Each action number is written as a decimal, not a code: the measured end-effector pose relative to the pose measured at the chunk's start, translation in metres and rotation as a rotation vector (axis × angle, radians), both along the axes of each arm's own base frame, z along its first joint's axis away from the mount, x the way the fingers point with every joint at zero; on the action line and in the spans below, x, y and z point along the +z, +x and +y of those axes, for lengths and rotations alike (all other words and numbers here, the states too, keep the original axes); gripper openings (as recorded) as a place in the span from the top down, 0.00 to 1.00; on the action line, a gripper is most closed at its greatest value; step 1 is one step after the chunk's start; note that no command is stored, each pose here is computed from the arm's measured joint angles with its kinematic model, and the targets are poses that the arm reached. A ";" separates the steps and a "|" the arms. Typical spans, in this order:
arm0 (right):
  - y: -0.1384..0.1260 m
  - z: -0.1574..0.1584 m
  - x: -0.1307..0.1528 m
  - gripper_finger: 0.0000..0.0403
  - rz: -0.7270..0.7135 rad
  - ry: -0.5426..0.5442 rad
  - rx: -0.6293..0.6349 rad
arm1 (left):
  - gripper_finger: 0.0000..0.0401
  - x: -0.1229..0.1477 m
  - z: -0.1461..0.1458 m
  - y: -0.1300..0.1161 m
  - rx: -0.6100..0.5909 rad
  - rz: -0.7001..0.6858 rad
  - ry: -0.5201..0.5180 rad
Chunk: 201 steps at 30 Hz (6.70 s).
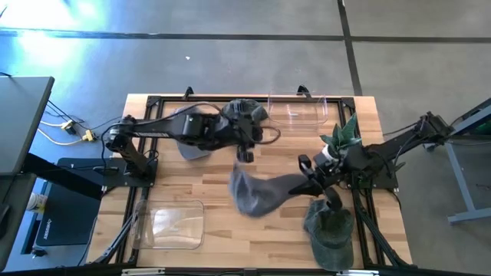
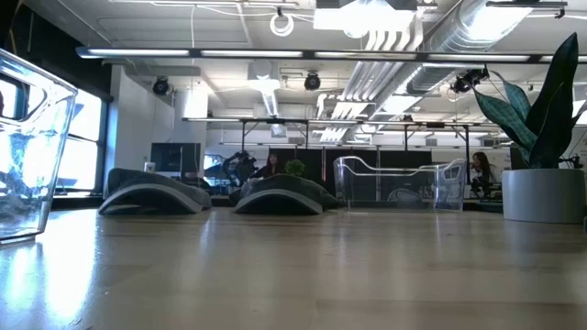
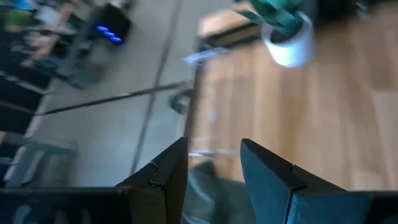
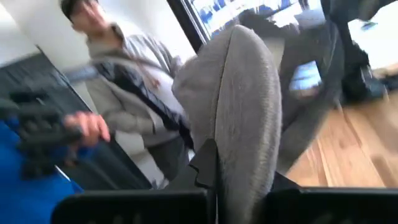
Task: Pick & Place hat
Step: Put the bottom gray cap into the top transparent bin
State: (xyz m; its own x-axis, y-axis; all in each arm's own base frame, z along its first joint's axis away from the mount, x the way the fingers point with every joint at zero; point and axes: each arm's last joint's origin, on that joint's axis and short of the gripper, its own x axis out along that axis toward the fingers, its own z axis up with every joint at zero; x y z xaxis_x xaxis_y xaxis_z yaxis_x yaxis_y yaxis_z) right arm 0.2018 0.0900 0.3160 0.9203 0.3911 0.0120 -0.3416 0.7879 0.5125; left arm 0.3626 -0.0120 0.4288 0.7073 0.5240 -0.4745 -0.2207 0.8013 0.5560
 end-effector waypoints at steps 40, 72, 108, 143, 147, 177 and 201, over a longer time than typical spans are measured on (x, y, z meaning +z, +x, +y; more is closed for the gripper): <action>-0.048 -0.021 0.027 0.97 -0.085 0.044 -0.555 | 0.65 -0.041 -0.045 -0.062 -0.105 -0.459 -0.775; -0.050 -0.019 0.030 0.97 -0.103 0.033 -0.449 | 0.46 -0.024 -0.071 -0.022 -0.890 -0.835 -1.080; -0.049 -0.019 0.028 0.98 -0.091 0.044 -0.457 | 0.58 -0.032 -0.074 0.001 -0.528 -0.489 -0.808; -0.063 -0.023 0.043 0.98 -0.229 0.017 -0.340 | 0.46 -0.024 -0.062 -0.038 -0.442 -0.276 -1.005; -0.064 -0.024 0.044 0.99 -0.232 0.016 -0.339 | 0.34 -0.018 -0.064 -0.024 -0.518 -0.413 -0.982; -0.062 -0.023 0.039 0.95 -0.195 -0.006 -0.356 | 0.97 -0.019 -0.073 -0.001 -0.604 -0.569 -0.944; -0.053 -0.035 0.010 0.43 0.175 -0.047 -0.258 | 0.98 -0.021 -0.057 -0.009 -0.318 0.110 -0.953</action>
State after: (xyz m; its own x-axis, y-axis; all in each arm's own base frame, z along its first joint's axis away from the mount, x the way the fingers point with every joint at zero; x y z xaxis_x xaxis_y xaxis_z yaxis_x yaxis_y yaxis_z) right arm 0.1491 0.0552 0.3263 0.9756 0.1411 -0.1683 -0.0370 0.8611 0.5071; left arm 0.3538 -0.0692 0.4078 0.6754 -0.3128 -0.6678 0.0948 0.9349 -0.3420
